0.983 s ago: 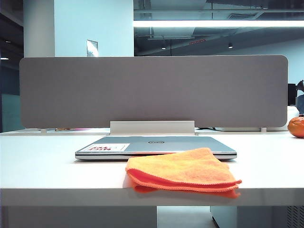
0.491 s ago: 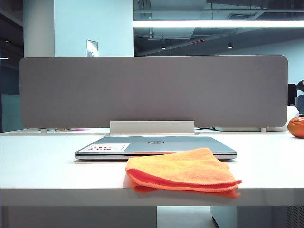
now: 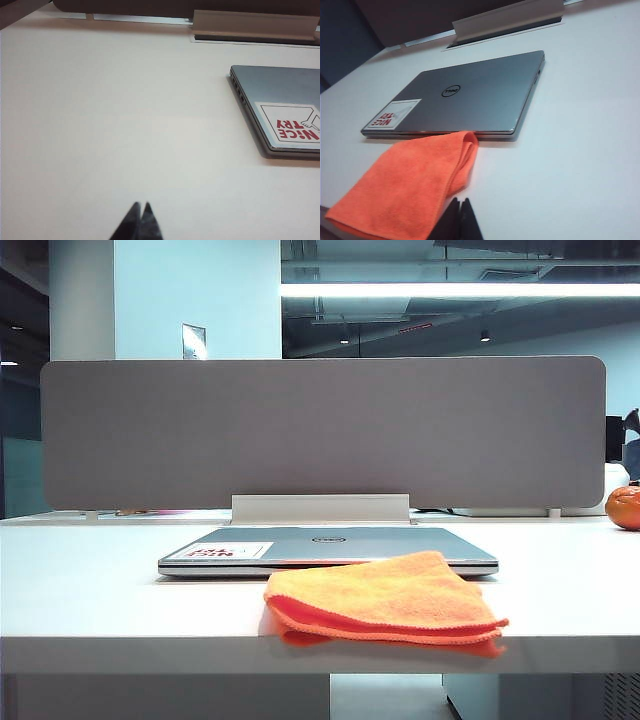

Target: Pick up the orange rag and put it over the laptop.

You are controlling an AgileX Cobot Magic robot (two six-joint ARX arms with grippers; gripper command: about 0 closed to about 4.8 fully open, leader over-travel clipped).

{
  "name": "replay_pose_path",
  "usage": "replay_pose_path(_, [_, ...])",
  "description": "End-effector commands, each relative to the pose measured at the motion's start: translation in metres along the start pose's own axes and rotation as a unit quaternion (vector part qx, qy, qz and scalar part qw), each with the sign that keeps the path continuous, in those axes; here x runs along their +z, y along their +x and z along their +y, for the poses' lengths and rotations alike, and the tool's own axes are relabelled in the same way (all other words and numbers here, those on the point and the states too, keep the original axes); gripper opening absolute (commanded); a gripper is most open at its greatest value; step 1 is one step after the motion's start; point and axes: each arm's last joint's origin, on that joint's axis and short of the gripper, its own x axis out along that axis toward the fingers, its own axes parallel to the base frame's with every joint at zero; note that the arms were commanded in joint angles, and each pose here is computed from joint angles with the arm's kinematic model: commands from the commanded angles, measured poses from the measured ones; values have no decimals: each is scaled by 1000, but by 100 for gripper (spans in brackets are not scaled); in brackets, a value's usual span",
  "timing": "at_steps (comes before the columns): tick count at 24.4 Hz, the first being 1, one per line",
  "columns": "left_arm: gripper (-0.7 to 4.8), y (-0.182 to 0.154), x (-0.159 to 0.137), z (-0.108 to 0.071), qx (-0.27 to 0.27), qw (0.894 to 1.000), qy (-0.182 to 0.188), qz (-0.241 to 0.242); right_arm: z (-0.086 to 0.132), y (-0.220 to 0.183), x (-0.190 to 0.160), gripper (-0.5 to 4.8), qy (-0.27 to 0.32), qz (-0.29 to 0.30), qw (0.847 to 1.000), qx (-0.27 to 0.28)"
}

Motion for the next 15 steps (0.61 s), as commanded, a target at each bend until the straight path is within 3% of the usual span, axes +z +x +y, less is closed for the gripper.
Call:
replay_pose_path(1, [-6, 0, -1, 0, 3, 1000, 0, 6, 1, 0, 0, -5, 24, -2, 1000, 13])
replay_pose_path(7, [-6, 0, -1, 0, -3, 1000, -3, 6, 2, 0, 0, -5, 28, -1, 999, 26])
replay_pose_path(10, [-6, 0, -1, -1, -20, 999, -34, 6, 1, 0, 1, -5, 28, -1, 999, 26])
replay_pose_path(15, [-6, -3, 7, -4, -63, 997, -52, -5, 1, 0, 1, -5, 28, -1, 999, 25])
